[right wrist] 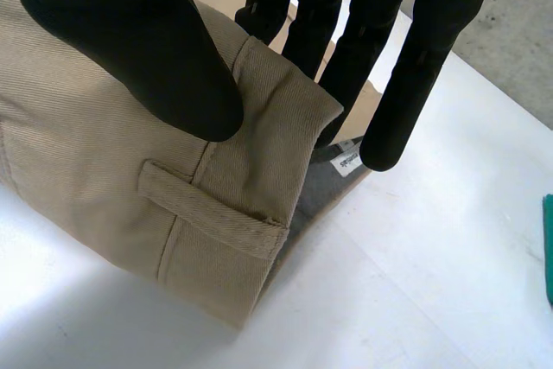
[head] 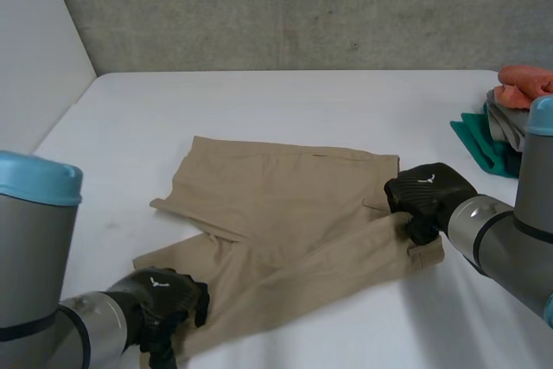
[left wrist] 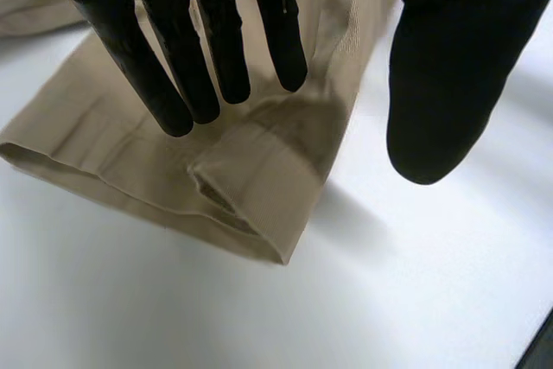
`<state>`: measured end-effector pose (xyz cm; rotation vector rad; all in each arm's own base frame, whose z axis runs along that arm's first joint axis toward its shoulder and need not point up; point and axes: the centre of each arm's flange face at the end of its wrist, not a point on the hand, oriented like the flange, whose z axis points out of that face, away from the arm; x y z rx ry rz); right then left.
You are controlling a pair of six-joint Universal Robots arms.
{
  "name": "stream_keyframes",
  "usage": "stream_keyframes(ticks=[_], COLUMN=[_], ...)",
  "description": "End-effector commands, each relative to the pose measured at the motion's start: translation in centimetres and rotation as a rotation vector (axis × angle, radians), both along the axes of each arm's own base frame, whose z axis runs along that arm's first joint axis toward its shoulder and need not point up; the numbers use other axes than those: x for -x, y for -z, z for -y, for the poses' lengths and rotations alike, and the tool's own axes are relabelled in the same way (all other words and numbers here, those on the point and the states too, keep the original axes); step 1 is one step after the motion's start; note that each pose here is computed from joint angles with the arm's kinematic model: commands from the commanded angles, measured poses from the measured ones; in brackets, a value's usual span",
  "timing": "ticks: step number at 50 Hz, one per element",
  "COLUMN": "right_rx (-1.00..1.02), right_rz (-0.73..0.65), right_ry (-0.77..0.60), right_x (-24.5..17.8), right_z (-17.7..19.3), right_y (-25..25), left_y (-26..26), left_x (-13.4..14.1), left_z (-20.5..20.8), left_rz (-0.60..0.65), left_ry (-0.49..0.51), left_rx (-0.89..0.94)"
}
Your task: Fold the laundry.
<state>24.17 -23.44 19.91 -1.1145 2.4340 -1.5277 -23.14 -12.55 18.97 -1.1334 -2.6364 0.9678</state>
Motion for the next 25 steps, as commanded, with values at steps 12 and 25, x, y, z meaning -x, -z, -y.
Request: stream_keyframes(ticks=[12, 25], right_rx=[-0.196, -0.125], right_rz=[-0.26, -0.19], right_ry=[-0.365, -0.318], right_x=[2.5, 1.3], right_z=[-4.9, -1.7], right_y=[-0.3, 0.4], left_y=[-0.2, -3.7], left_x=[0.5, 2.4], left_z=[-3.1, 2.1], left_rz=[0.127, 0.089], left_ry=[0.212, 0.172], left_rx=[0.045, 0.267])
